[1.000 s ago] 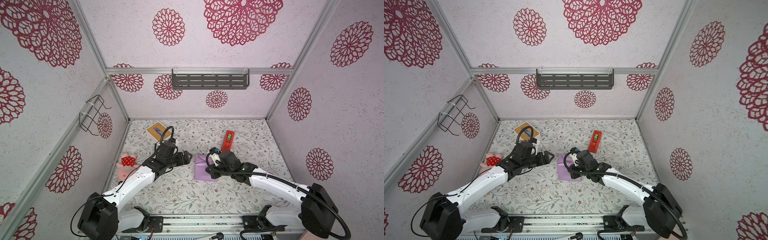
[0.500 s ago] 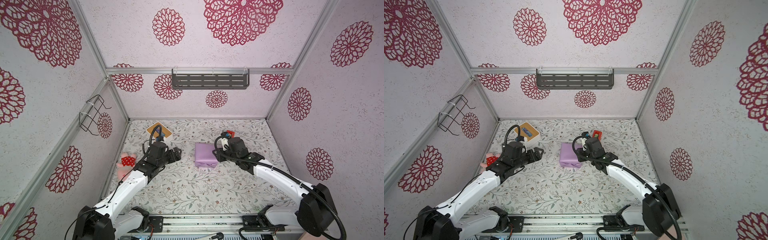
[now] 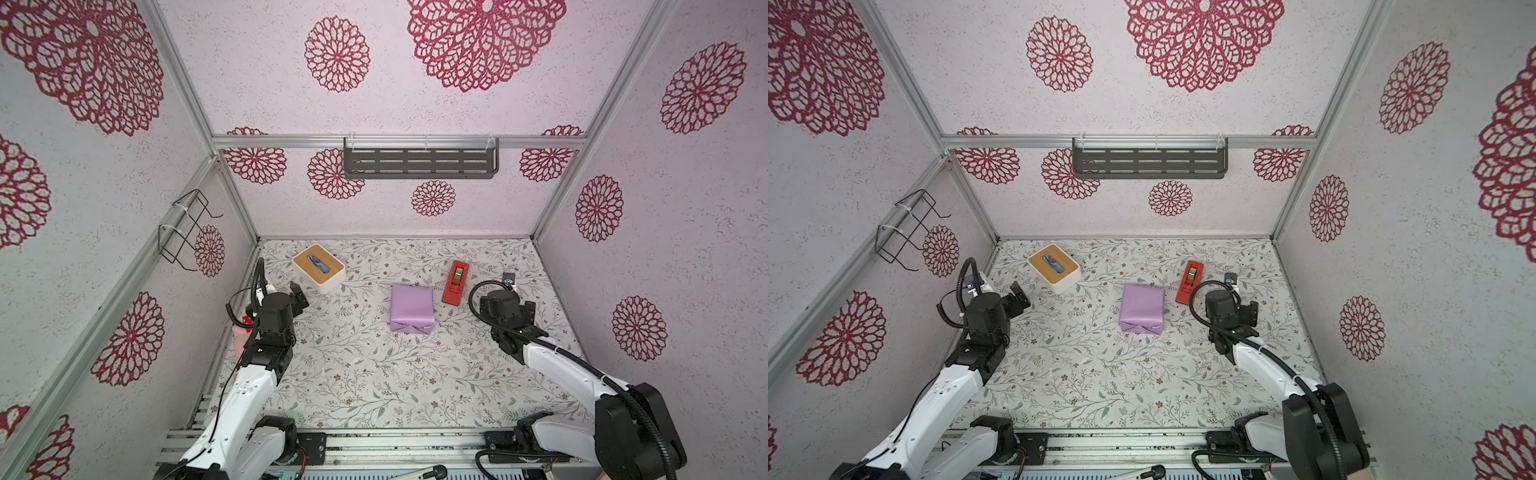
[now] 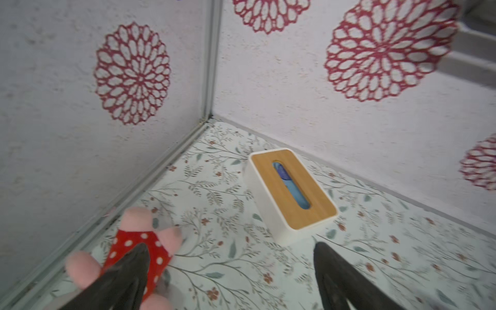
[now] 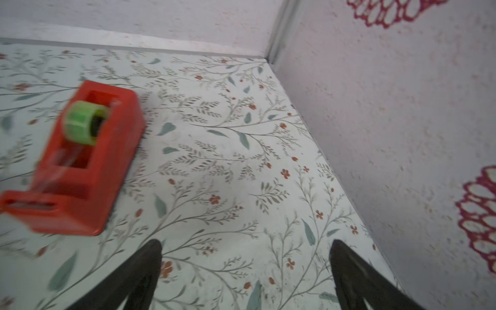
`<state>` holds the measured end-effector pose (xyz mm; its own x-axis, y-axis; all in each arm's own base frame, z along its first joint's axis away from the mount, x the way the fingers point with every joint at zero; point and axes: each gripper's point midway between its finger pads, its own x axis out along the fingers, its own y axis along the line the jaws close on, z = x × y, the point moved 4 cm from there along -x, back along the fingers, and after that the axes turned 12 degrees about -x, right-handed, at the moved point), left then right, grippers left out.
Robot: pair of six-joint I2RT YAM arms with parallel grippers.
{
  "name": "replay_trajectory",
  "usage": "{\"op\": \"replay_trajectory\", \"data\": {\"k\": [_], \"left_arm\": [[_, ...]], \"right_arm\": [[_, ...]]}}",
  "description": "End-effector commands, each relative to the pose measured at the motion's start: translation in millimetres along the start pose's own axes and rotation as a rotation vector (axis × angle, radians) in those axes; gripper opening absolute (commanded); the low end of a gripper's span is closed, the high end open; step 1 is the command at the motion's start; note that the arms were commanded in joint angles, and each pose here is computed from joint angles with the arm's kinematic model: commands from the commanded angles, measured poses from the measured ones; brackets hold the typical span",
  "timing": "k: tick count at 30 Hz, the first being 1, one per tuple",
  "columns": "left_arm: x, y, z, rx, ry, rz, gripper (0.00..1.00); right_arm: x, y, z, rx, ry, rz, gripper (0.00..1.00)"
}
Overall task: Wrap a gift box in wrapping paper
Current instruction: Lay the gift box flat at the center of the table, then reset both arms
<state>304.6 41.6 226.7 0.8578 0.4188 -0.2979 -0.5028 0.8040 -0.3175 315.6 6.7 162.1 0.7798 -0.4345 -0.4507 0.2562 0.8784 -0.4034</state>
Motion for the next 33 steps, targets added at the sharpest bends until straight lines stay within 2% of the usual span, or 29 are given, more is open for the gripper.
{"op": "replay_trajectory", "data": {"k": [1,7,9,10,13,14,16,18,33], "left_arm": [[24.8,14.4,-14.2,0.12,-0.007,0.014,0.97],[63.8,10.9,-54.7,0.205,0.037,-0.118,0.98],[74.3,9.5,-54.5,0.198,0.034,-0.14,0.97],[77.5,7.8,-56.5,0.206,0.067,-0.159,0.97],[89.1,12.1,-57.8,0.17,0.035,-0.199,0.97],[94.1,15.3,-66.9,0.164,0.069,-0.212,0.97],[92.8,17.8,-70.0,0.15,0.015,-0.233,0.97],[93.1,17.0,-71.1,0.161,0.037,-0.233,0.97],[93.0,18.2,-71.3,0.152,0.027,-0.227,0.97]], "right_arm": [[12.9,-24.2,2.4,0.13,-0.102,-0.07,0.99],[34.6,-17.8,-16.2,0.15,-0.266,0.001,0.99],[41.9,-15.3,-12.9,0.133,-0.261,0.022,0.99],[44.1,-14.5,-11.4,0.142,-0.282,0.038,0.99],[54.9,-12.5,-18.8,0.18,-0.296,0.101,0.99],[53.0,-13.3,-20.8,0.183,-0.293,0.115,0.99],[48.9,-12.2,-25.8,0.191,-0.334,0.128,0.99],[43.9,-8.9,-29.4,0.18,-0.377,0.152,0.99],[47.4,-7.5,-27.3,0.165,-0.356,0.137,0.99]]}}
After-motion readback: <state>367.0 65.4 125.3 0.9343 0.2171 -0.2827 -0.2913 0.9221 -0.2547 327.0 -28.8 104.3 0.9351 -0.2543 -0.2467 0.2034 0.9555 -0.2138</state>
